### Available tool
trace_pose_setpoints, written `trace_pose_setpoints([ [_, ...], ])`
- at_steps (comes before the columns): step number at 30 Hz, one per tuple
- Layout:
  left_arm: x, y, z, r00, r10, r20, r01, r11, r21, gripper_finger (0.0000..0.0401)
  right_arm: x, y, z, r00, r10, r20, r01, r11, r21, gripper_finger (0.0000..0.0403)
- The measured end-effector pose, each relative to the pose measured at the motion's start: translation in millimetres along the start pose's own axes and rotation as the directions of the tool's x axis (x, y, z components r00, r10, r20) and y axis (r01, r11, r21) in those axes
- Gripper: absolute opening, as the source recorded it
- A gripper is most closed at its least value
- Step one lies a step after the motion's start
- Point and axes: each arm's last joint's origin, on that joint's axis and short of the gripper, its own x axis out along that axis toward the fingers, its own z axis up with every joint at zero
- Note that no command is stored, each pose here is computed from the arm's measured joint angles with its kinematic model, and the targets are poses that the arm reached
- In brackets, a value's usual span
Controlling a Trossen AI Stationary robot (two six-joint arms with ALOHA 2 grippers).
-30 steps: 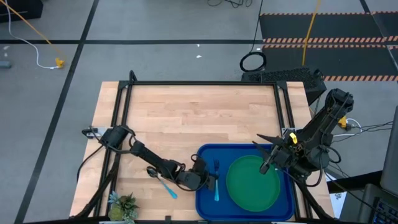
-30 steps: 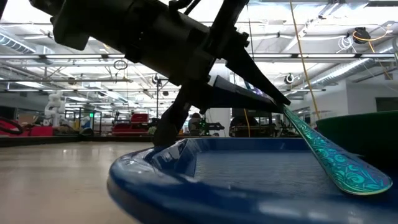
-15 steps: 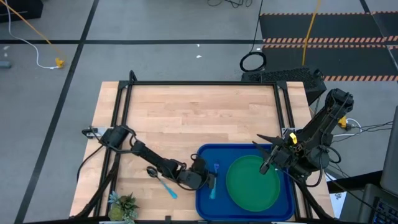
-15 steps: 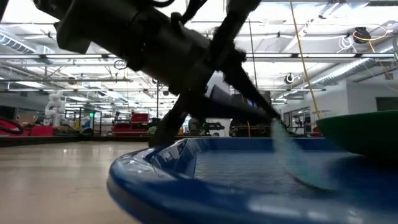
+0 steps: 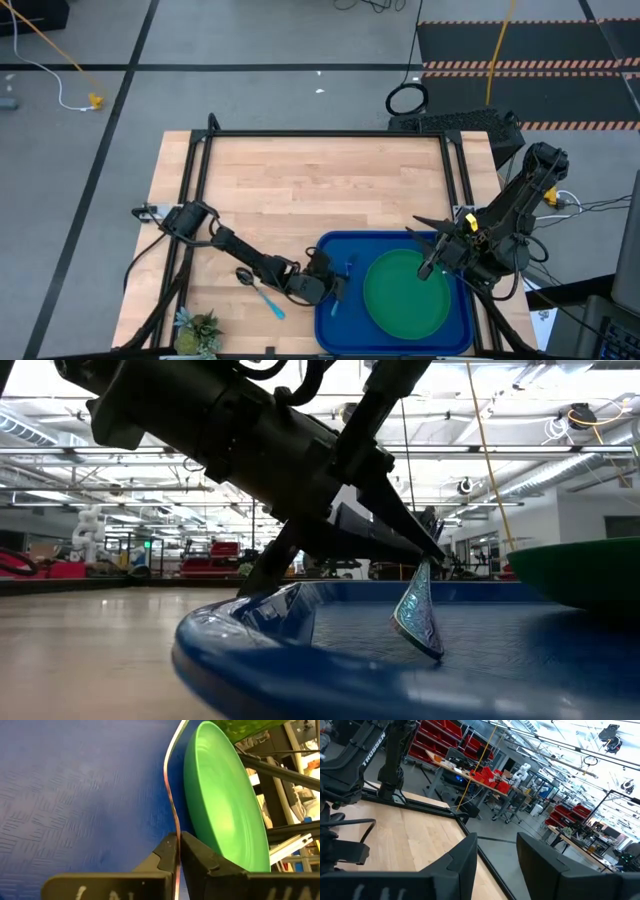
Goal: Pick and place plate/cup/fork/spoon on tray
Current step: Put the blue fork on the left side of the plate on the blue tray
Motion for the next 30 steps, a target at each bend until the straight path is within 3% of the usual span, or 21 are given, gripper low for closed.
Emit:
trace_pose_setpoints([
  [12, -0.6, 4.4, -0.1, 0.999, 0.049, 0.013, -0.049, 0.999, 0.023, 0.0109, -0.1, 0.0, 0.0, 1.0, 0.0, 0.0, 0.0, 1.0, 0.0, 0.013],
  [30, -3.0, 2.9, -5.5, 0.999, 0.035, -0.034, -0.033, 0.998, 0.055, 0.0113, -0.2, 0.0, 0.0, 1.0, 0.001, 0.001, -0.001, 1.0, 0.001, 0.013],
])
